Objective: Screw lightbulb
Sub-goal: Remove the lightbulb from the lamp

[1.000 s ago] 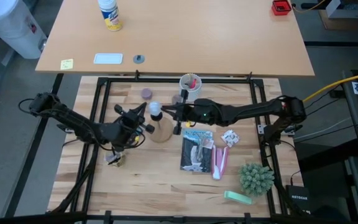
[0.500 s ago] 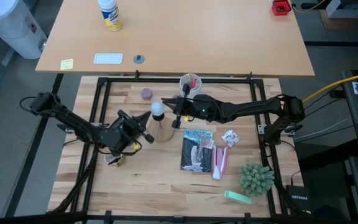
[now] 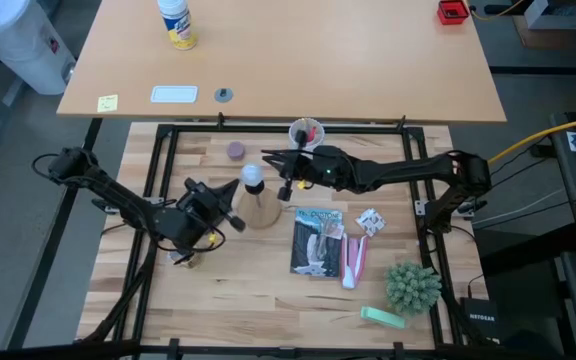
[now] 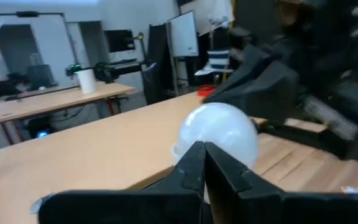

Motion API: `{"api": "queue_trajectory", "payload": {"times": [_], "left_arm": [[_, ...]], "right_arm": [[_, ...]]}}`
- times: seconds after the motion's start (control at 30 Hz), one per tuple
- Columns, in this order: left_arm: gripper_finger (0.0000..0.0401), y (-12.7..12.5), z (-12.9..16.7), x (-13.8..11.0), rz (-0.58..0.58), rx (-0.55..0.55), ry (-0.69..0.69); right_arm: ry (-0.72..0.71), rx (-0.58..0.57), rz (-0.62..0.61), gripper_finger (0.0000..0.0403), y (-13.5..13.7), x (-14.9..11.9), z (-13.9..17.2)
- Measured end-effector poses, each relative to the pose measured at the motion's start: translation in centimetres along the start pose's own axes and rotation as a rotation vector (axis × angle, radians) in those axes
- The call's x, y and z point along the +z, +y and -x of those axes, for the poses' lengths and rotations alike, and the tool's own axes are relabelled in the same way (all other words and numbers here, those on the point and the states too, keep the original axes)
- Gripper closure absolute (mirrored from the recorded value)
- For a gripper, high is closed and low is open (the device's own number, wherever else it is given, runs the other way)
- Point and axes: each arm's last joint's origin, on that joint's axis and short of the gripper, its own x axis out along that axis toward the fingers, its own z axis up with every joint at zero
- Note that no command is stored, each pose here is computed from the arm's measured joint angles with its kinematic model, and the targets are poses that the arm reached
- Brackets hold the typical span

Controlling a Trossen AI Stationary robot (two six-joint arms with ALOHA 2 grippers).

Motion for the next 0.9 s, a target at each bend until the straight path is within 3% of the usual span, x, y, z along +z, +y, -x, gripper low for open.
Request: {"api": "queue_trajectory", "payload": {"times": [0.27, 0.5, 0.7, 0.9], "left_arm": [[0.04, 0.7, -1.2, 0.7, -0.059, 0.093, 0.005], [0.04, 1.3, -3.1, 0.5, -0.083, 0.168, 0.015], [0.04, 1.1, -3.5, 0.3, -0.075, 0.081, -0.012], [0.04, 0.8, -3.0, -0.3, -0.023, 0.063, 0.003]], "right_arm": [[-0.065, 0.046, -0.007, 0.0386, 1.3, 2.3, 1.9], [-0.044, 0.102, 0.009, 0.0386, 3.2, 2.1, 2.1], [-0.023, 0.105, 0.015, 0.0386, 3.7, 1.2, 1.3], [-0.021, 0.092, 0.013, 0.0386, 3.5, 0.8, 0.7]]}}
